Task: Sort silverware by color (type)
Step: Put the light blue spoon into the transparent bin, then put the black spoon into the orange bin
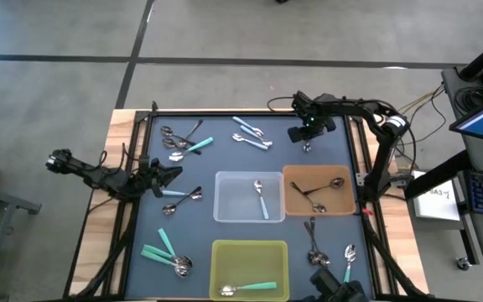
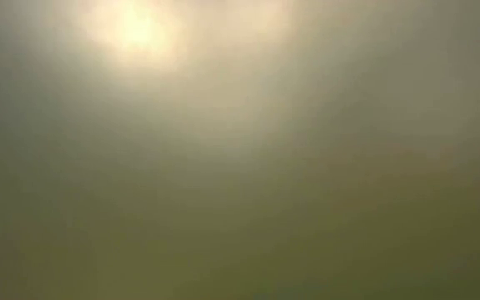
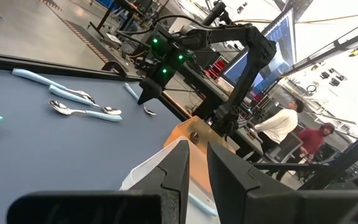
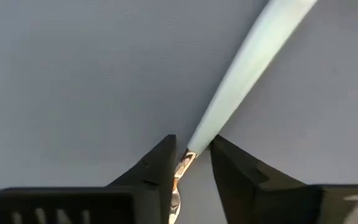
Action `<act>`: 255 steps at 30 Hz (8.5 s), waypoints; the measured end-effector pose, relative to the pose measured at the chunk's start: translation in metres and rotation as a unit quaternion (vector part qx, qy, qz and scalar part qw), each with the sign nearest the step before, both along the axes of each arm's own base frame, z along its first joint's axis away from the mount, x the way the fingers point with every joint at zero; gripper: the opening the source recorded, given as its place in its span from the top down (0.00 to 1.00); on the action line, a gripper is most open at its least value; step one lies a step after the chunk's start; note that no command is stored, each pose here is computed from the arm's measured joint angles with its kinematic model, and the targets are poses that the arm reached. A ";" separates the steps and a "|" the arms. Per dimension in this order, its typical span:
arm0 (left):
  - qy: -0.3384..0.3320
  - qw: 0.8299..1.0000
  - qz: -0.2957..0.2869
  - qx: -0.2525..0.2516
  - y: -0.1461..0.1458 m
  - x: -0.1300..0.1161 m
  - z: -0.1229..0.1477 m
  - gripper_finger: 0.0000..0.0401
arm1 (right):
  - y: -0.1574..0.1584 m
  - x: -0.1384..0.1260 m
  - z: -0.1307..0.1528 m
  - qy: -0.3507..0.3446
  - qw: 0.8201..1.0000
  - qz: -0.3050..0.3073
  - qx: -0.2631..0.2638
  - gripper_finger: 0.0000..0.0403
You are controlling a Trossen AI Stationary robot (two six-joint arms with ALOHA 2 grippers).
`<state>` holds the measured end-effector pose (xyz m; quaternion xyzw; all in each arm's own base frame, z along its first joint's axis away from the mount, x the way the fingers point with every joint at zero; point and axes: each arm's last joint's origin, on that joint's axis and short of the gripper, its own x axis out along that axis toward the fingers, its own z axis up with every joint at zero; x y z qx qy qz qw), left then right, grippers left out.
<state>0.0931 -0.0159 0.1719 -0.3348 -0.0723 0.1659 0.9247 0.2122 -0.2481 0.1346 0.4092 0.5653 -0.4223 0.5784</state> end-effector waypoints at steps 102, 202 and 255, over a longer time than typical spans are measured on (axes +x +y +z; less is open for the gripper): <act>0.000 1.000 0.000 0.000 0.000 0.000 0.000 0.90 | 0.136 0.156 0.100 -0.286 0.866 0.381 -0.154 0.75; 0.000 1.000 0.000 0.000 0.000 0.000 0.000 0.90 | 0.233 0.195 0.086 -0.163 0.828 0.536 0.031 0.72; 0.001 1.000 0.000 0.000 0.000 0.000 0.000 0.90 | 0.436 0.016 0.043 -0.029 0.993 -0.101 0.050 0.83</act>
